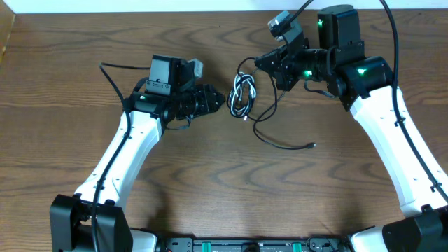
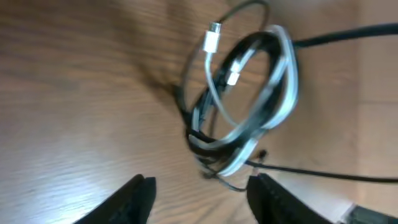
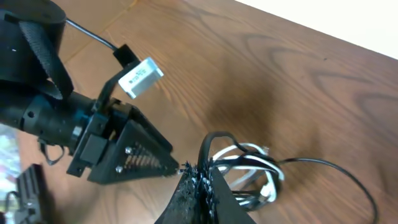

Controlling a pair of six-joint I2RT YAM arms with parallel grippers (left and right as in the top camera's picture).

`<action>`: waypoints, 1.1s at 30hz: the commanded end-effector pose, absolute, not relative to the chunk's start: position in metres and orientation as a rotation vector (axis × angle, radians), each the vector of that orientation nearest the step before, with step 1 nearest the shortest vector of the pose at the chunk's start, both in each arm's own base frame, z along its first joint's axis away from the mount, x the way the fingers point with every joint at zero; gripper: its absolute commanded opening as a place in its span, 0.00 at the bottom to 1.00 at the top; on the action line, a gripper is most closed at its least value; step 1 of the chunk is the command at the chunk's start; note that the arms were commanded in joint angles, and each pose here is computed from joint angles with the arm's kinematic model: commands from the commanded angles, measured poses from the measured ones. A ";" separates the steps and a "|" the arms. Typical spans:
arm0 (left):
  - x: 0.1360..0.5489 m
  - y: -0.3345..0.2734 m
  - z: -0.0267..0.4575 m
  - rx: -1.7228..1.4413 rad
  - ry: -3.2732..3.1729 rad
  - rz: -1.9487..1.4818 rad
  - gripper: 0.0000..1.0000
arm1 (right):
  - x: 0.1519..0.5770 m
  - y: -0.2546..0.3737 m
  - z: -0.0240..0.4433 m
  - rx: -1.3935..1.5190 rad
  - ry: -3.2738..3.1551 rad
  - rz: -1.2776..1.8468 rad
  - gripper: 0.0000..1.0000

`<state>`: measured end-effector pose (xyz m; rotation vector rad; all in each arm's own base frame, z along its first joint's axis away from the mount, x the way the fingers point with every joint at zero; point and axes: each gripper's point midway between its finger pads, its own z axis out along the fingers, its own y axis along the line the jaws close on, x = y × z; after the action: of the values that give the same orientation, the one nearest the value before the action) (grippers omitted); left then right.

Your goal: Untangle cables

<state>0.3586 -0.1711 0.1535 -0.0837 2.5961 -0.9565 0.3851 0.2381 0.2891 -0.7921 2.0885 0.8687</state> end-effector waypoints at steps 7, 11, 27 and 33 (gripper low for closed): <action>0.346 -0.194 0.159 0.159 2.549 -1.067 0.60 | 0.375 0.243 0.305 -0.749 2.081 0.969 0.01; 0.355 -0.195 0.151 0.171 2.545 -0.945 0.59 | 0.373 0.246 0.306 -0.759 2.076 0.984 0.01; 0.380 -0.226 0.099 0.161 2.574 -0.944 0.07 | 0.376 0.240 0.307 -0.746 2.073 0.988 0.01; 0.373 -0.205 0.088 0.135 2.643 -0.905 0.07 | 0.379 0.217 0.328 -0.725 1.995 1.058 0.01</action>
<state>0.3756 -0.2198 0.0974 0.1480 2.6095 -0.9450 0.3860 0.2303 0.2987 -0.7269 2.0822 0.9843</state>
